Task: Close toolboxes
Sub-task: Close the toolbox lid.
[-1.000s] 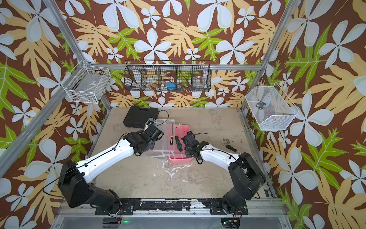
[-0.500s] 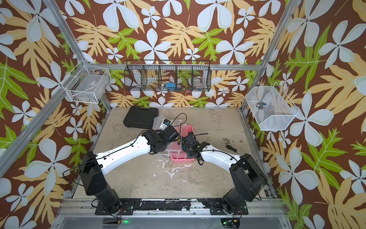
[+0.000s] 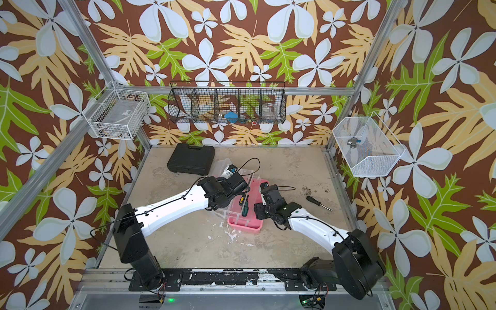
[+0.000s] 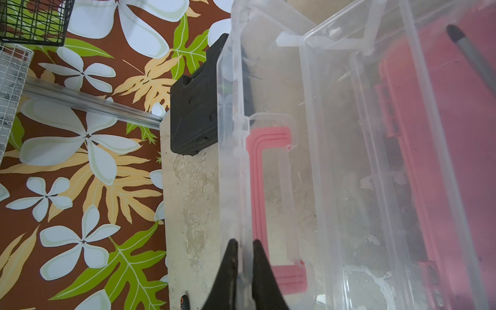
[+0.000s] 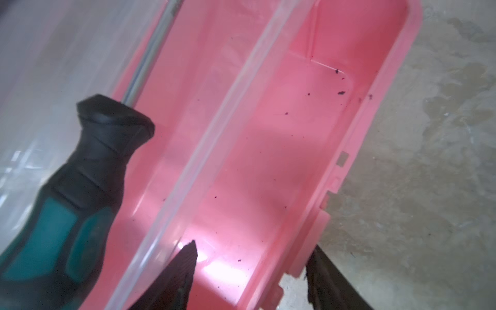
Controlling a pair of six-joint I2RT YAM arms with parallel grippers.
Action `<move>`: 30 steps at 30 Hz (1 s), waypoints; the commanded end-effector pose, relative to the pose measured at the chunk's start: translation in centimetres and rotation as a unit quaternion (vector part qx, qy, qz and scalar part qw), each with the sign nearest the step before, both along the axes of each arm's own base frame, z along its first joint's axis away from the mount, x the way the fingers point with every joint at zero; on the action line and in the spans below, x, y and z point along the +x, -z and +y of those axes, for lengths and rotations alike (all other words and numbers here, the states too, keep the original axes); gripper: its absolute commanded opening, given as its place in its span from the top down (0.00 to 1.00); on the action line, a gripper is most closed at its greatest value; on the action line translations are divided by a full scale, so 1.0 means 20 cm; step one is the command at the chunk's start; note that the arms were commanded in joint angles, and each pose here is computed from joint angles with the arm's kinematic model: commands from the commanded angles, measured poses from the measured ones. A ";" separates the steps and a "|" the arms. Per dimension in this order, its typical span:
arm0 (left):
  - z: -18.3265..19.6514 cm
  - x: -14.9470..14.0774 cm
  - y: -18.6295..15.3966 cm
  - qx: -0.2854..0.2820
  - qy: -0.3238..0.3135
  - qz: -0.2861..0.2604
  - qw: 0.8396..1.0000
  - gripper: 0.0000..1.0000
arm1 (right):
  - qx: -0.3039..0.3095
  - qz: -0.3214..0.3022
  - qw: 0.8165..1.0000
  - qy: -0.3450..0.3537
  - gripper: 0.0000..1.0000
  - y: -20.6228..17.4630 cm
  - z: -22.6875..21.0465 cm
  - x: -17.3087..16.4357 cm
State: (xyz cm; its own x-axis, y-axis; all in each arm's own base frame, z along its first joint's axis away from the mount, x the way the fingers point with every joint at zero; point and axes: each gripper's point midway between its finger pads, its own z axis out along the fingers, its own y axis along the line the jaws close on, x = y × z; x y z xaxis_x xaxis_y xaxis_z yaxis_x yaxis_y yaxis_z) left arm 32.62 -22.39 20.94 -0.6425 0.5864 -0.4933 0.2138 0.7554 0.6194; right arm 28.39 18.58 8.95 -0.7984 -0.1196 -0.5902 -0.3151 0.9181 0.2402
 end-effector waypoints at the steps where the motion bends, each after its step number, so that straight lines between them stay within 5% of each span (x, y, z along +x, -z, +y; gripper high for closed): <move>1: -0.08 -0.06 0.06 -0.025 0.024 0.044 0.998 1.00 | 0.127 -0.036 0.990 -0.048 0.31 -0.18 0.15 0.01; 13: -0.15 -0.06 0.03 -0.022 0.034 0.046 0.998 1.00 | 0.258 -0.038 0.962 -0.080 0.26 -0.26 0.17 -0.06; 21: -0.36 -0.13 -0.01 -0.071 0.069 0.060 0.993 0.99 | 0.249 -0.022 0.966 -0.073 0.26 -0.17 0.16 -0.06; 30: -0.65 -0.28 -0.04 -0.181 0.116 0.111 0.970 0.83 | 0.212 -0.007 0.976 -0.047 0.27 -0.06 0.12 -0.04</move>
